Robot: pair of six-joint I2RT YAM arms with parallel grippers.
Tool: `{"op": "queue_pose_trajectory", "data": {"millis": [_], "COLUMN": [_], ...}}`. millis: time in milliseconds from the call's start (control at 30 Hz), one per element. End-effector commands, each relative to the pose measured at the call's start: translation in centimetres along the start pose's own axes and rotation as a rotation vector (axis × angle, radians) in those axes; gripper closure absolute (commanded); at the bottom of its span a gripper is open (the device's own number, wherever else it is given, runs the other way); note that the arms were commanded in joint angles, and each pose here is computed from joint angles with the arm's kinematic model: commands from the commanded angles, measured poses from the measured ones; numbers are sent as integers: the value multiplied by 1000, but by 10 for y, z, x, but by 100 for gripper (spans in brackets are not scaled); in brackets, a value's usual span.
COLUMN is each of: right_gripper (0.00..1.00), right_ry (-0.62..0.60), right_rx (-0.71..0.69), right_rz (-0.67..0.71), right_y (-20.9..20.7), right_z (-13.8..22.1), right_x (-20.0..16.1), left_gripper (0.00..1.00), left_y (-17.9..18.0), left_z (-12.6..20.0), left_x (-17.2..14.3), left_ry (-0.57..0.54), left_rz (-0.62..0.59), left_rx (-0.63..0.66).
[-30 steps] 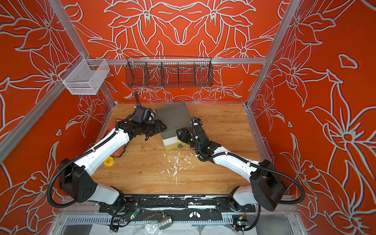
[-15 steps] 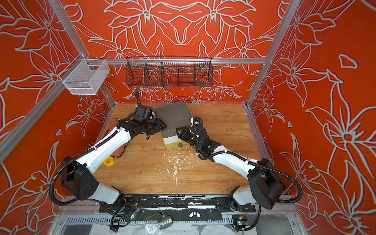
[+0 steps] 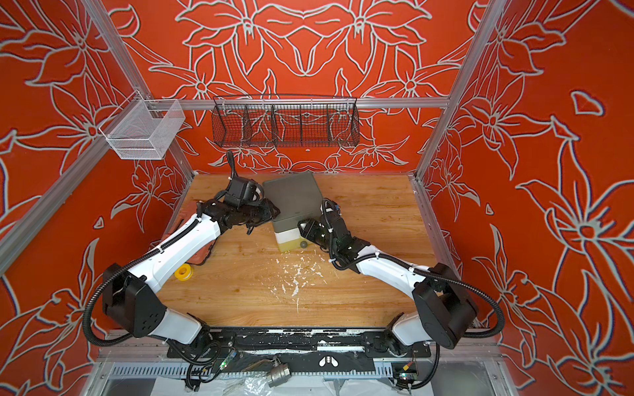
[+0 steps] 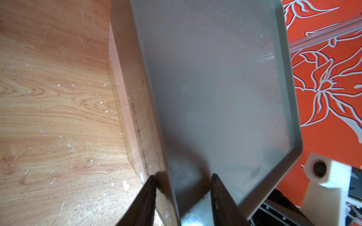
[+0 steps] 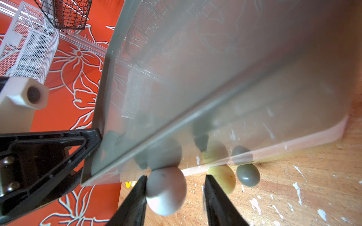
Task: Take the mice out of the drawer
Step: Open the drawer in the storage box.
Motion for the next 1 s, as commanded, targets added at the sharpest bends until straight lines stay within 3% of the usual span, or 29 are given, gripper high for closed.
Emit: {"op": "queue_pose_trajectory", "data": {"millis": [0,500,967], "right_gripper": [54,74,78], "right_ry": [-24,-4,24], "right_rx": [21,33,23], "right_rz": [-5,-13,-31], "right_y": [8,11,-1], "right_z": [-2,7,36], "right_x": [5,4,-8], "left_gripper": [58,60,62], "left_y": [-2,5,9], "left_z": [-4,-12,-21], "left_x": [-2,-1,-1], "left_ry": [19,16,25], "left_rz": [9,29,58], "left_rx": [14,86,126]}}
Point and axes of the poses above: each gripper's point midway between its finger pads, its own z axis back along the fingers, its own y axis along the line the jaws close on, x = y × z, the point moved 10 cm from there along z, back along the fingers, and after that the axes turned 7 degrees about -z, right-handed, at the moved point
